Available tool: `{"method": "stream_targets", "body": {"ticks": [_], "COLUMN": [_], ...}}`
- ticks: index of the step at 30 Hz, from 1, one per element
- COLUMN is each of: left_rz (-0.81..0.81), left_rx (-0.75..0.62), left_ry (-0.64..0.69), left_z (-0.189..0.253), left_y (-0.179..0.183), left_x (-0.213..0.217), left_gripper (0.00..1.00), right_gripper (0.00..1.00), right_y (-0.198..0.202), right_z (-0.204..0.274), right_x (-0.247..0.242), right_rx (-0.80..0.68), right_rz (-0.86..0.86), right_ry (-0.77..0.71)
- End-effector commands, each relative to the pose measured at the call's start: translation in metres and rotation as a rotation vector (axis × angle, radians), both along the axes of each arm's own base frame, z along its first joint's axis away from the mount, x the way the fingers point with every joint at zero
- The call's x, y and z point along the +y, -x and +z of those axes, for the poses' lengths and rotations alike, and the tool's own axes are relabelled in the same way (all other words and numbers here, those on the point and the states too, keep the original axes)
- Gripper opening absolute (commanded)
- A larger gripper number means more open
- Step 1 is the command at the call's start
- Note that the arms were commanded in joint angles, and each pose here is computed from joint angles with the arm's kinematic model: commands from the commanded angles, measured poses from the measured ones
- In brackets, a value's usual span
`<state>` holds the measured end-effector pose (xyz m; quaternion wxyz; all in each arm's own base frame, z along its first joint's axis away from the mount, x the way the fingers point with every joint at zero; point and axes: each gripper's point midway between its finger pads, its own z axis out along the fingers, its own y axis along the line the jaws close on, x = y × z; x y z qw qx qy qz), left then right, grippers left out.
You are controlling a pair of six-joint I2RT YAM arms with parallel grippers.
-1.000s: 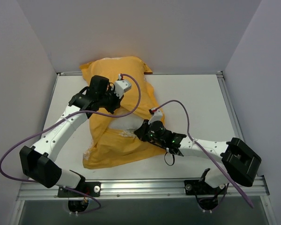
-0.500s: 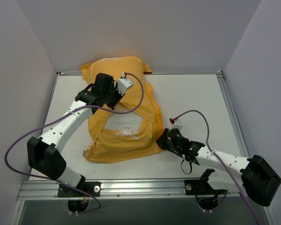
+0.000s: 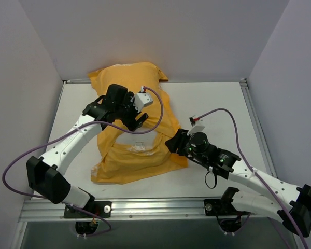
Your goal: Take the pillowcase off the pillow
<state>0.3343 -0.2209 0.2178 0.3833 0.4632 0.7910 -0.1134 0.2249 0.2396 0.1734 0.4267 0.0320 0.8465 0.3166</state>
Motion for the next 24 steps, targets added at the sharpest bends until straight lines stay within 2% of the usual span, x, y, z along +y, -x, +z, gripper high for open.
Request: {"method": "stream_targets", "body": {"ticks": [1, 3, 6, 7, 8, 11, 14, 17, 18, 19, 21, 24], "left_rz": [-0.165, -0.223, -0.302, -0.311, -0.324, -0.319, -0.324, -0.308, -0.295, -0.296, -0.278, -0.278], "left_rx": [-0.083, -0.092, -0.057, -0.042, -0.035, -0.013, -0.015, -0.012, -0.013, -0.016, -0.012, -0.021], "left_ry": [0.132, 0.148, 0.159, 0.155, 0.157, 0.091, -0.017, -0.075, -0.088, -0.095, -0.126, -0.158], "left_z": [0.071, 0.082, 0.082, 0.078, 0.076, 0.053, 0.024, 0.004, 0.0, -0.002, -0.013, -0.03], "left_y": [0.035, 0.048, 0.068, 0.071, 0.075, 0.076, 0.079, 0.077, 0.075, 0.074, 0.07, 0.067], "left_x": [-0.02, -0.025, -0.03, -0.029, -0.03, -0.026, -0.029, -0.032, -0.032, -0.034, -0.036, -0.044], "left_gripper": [0.91, 0.92, 0.89, 0.85, 0.75, 0.58, 0.56, 0.56, 0.57, 0.6, 0.69, 0.73], "right_gripper": [0.46, 0.55, 0.57, 0.57, 0.56, 0.55, 0.54, 0.3, 0.13, 0.07, 0.0, 0.0], "right_y": [-0.002, -0.007, -0.017, -0.02, -0.023, -0.032, -0.039, -0.038, -0.037, -0.033, -0.028, -0.022], "right_z": [0.022, 0.032, 0.024, 0.014, 0.016, 0.002, -0.007, -0.021, -0.021, -0.028, -0.028, -0.039], "right_x": [0.016, 0.025, 0.039, 0.044, 0.05, 0.054, 0.059, 0.061, 0.06, 0.055, 0.049, 0.043], "right_rx": [-0.015, -0.012, 0.015, 0.032, 0.03, 0.045, 0.051, 0.075, 0.077, 0.089, 0.09, 0.115], "right_rz": [-0.013, -0.045, -0.071, -0.073, -0.073, -0.108, -0.121, -0.11, -0.112, -0.117, -0.12, -0.108], "right_ry": [-0.026, -0.047, -0.049, -0.039, -0.055, -0.021, -0.002, 0.02, 0.017, 0.019, -0.001, -0.041]}}
